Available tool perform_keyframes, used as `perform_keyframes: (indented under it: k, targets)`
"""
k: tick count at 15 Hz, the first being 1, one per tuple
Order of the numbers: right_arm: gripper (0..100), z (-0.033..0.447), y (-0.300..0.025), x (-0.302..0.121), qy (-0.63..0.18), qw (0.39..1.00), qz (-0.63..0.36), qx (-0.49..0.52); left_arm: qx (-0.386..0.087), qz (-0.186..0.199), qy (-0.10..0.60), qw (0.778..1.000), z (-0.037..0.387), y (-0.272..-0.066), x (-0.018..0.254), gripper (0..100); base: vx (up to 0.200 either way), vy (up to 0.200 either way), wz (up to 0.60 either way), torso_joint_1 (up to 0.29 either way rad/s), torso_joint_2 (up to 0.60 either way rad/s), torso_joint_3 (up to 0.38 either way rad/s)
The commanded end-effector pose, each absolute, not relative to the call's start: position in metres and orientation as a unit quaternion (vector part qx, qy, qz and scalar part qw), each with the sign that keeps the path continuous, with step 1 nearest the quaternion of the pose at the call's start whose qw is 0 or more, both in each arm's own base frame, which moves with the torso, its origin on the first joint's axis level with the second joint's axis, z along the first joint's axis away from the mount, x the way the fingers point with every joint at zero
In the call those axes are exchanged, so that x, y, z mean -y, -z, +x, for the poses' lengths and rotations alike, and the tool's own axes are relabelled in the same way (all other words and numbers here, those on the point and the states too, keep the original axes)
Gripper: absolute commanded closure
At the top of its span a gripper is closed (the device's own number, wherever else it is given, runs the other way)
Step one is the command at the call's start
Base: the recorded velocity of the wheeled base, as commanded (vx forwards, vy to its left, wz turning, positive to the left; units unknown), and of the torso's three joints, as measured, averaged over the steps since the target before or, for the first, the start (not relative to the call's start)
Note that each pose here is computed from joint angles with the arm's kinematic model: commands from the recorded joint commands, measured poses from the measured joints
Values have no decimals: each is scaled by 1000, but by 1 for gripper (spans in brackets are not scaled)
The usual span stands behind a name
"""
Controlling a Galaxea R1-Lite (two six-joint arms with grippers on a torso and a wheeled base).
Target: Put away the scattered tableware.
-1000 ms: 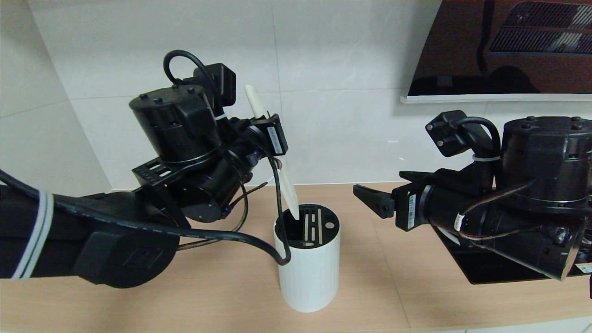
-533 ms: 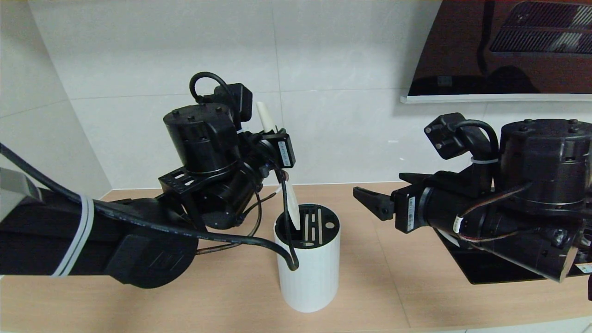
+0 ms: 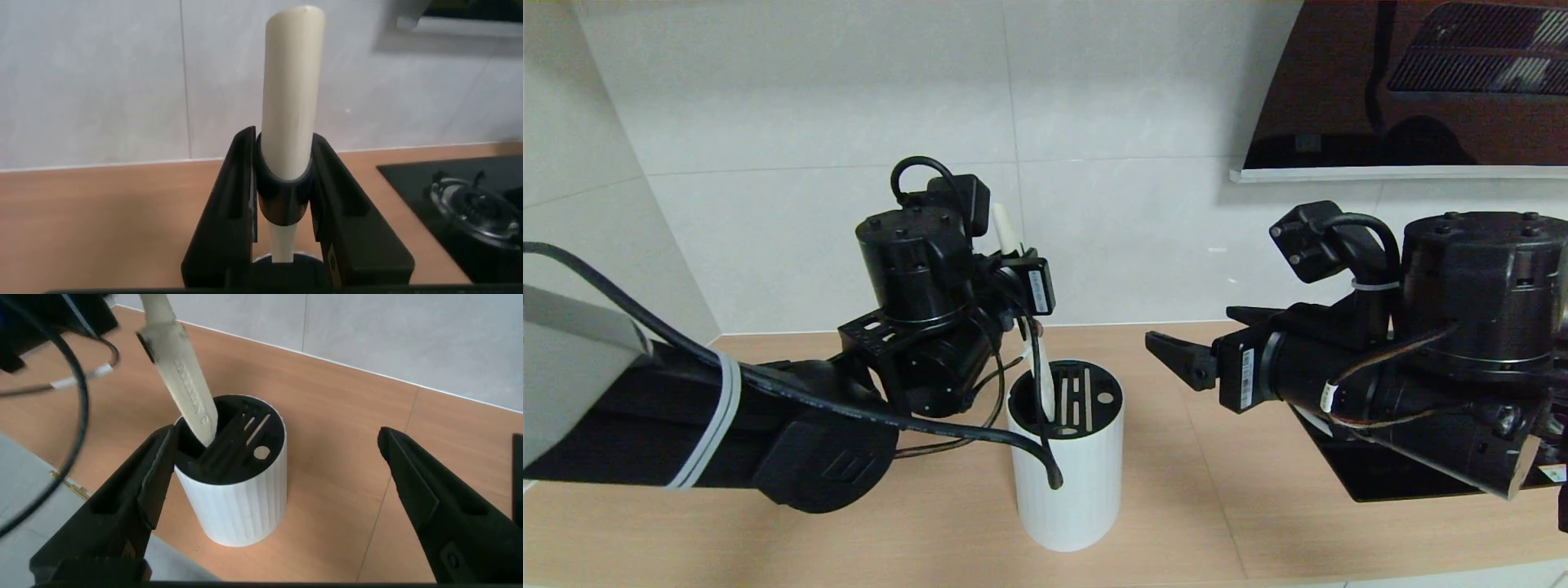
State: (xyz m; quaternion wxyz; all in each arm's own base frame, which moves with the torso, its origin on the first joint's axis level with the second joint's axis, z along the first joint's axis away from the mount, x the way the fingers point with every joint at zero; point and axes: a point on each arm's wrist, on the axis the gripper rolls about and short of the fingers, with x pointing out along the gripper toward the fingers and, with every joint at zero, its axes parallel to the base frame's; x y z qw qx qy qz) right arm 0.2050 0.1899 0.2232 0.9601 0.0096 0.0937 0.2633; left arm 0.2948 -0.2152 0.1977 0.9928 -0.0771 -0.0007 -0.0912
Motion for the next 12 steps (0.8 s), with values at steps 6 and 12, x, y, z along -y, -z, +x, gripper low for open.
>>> perform_keyframes:
  k: [6,12]
  targets:
    - [0,207,-220,-192,-263,960,7,-98,-53,-42,109,992,290,-159,235,100,0,0,0,0,0,0]
    - [0,207,-219,-192,-263,959,6,-101,-91,-17,112,989,289,-130,241,100,0,0,0,0,0,0]
